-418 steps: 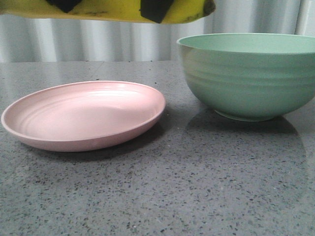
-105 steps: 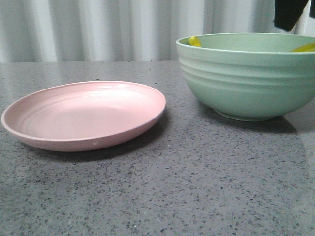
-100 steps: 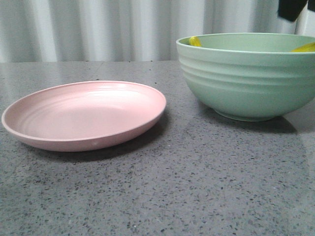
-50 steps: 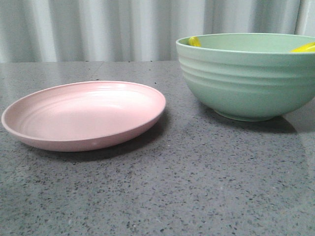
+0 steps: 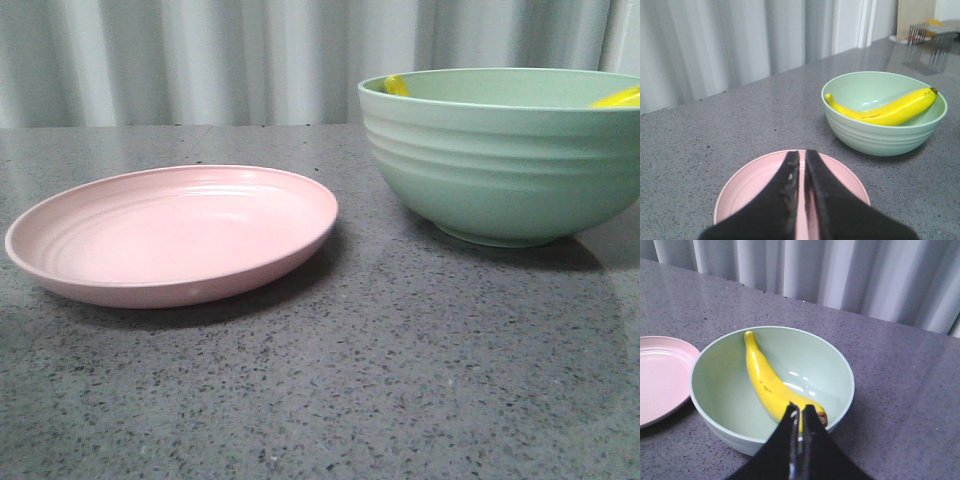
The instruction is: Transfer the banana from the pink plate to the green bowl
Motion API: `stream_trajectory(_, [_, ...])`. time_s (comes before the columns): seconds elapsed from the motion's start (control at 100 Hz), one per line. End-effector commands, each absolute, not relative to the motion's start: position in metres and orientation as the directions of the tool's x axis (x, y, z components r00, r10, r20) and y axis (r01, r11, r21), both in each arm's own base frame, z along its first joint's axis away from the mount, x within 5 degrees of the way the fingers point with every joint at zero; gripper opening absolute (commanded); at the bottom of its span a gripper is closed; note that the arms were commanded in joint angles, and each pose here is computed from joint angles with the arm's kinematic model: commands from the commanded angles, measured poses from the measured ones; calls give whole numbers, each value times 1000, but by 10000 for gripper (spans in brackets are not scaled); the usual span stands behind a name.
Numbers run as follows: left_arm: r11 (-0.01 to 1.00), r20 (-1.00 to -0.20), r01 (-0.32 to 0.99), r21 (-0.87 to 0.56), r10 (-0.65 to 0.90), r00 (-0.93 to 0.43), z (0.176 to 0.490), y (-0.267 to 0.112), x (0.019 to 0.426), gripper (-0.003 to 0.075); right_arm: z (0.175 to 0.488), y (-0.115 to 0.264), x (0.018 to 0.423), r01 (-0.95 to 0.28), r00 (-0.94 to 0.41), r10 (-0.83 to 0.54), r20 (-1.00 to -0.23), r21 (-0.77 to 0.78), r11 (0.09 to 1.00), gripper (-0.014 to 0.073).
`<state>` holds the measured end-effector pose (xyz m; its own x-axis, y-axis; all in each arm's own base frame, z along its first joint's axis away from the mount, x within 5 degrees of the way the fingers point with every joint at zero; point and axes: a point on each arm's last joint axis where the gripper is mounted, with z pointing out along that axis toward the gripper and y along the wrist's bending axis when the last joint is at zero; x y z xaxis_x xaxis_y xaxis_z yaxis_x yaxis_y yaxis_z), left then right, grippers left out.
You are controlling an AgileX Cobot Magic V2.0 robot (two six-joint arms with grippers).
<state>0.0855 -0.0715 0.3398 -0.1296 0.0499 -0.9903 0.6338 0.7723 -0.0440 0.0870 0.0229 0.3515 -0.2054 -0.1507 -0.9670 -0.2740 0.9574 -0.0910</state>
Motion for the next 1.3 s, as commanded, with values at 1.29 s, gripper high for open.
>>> stream_trajectory(1.29, [918,-986,369,-148,-108,-126,215,-26,63,-19,324,9,42,-268,65,-46,-997,-62,962,-73])
